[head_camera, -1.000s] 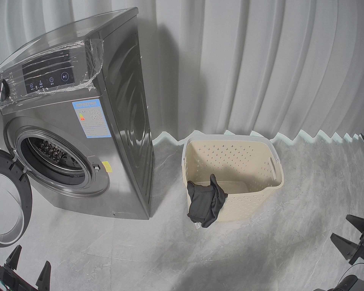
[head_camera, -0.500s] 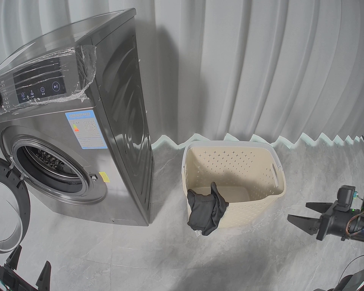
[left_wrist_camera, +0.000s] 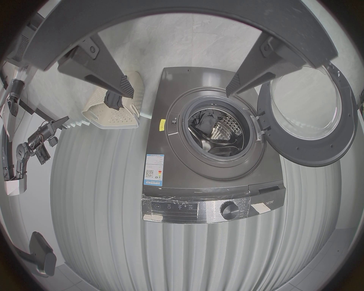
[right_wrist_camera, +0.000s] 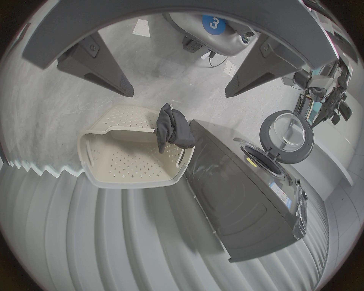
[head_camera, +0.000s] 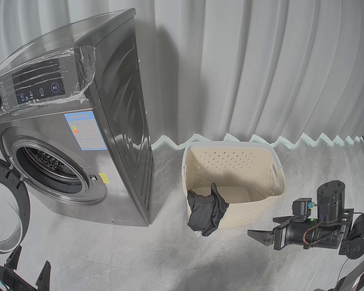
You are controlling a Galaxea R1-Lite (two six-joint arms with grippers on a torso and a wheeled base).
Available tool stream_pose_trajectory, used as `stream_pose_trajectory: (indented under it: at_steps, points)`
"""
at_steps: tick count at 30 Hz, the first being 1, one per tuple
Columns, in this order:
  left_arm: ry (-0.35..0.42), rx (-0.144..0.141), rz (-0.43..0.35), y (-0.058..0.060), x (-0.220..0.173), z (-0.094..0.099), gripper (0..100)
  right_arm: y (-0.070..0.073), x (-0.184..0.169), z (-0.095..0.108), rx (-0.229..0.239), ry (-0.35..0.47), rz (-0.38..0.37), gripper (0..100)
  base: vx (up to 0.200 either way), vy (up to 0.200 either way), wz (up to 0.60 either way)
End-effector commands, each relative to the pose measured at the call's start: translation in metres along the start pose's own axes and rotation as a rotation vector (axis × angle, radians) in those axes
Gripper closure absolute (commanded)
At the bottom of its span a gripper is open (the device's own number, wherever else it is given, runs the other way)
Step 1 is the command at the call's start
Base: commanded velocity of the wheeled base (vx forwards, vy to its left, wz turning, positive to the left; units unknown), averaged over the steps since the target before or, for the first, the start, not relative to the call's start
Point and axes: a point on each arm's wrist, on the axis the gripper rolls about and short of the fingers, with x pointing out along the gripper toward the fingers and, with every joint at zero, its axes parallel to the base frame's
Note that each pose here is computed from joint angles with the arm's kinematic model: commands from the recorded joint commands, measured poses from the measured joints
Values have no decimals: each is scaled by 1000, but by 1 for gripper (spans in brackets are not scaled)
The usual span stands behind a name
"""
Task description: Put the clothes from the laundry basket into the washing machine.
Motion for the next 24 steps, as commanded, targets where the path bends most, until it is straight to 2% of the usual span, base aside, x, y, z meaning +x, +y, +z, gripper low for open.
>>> stream_pose_trajectory:
  at_steps: [1, 5, 12, 16, 24]
  points:
    - [0, 0, 1, 0, 0, -4, 0, 2, 22, -5, -15, 59, -8, 0, 0, 0, 0]
    - [0, -2, 1, 0, 0, -4, 0, 0, 42, -9, -62, 39, -2, 0, 0, 0, 0]
    - [0, 0, 1, 0, 0, -4, 0, -1, 74, -14, -88, -19, 11, 0, 0, 0, 0]
    - [0, -2, 1, 0, 0, -4, 0, -3, 98, -22, -132, -42, 16, 0, 0, 0, 0]
    - [0, -2, 1, 0, 0, -4, 0, -4, 125, -25, -148, -67, 16, 0, 0, 0, 0]
